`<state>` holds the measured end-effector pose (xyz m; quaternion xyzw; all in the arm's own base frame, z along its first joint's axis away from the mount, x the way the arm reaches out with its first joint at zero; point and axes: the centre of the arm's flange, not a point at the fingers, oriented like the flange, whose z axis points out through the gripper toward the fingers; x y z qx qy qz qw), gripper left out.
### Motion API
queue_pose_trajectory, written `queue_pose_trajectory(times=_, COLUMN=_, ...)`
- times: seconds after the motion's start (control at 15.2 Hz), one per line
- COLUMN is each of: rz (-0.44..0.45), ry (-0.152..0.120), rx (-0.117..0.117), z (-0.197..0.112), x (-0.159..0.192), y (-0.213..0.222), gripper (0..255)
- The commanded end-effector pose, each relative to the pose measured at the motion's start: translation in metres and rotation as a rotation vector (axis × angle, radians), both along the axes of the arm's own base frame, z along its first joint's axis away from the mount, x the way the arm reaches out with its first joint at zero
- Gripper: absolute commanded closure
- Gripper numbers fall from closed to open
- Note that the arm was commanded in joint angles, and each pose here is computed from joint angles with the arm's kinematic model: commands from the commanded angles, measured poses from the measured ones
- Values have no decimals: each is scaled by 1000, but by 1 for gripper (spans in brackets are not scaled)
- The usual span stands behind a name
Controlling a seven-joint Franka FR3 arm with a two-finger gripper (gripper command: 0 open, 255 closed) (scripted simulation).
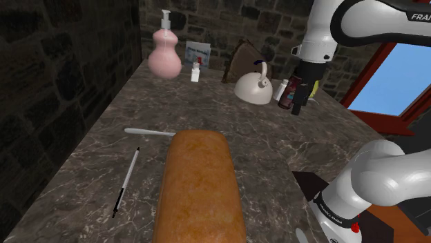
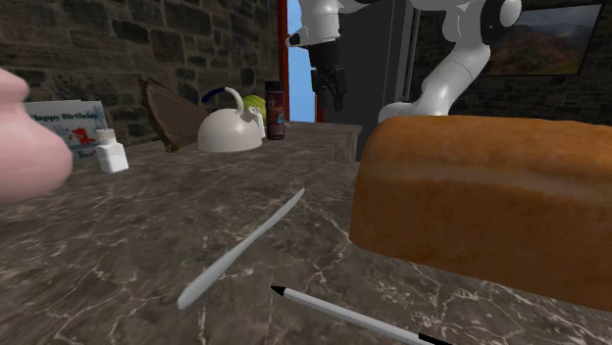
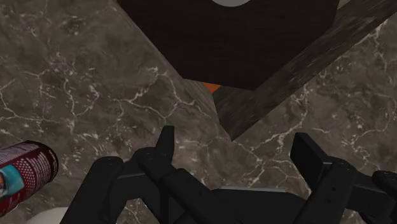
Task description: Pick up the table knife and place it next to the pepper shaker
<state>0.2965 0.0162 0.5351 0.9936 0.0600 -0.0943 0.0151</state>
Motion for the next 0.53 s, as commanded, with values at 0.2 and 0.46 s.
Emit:
queue_pose_trajectory(times=0.2, rz=65, ry=-18, rx=11, z=-9, x=27, y=23, gripper=0)
queue_pose_trajectory(times=0.46, rz=152, ry=-42, rx=27, z=-19, x=62, y=58, gripper=0)
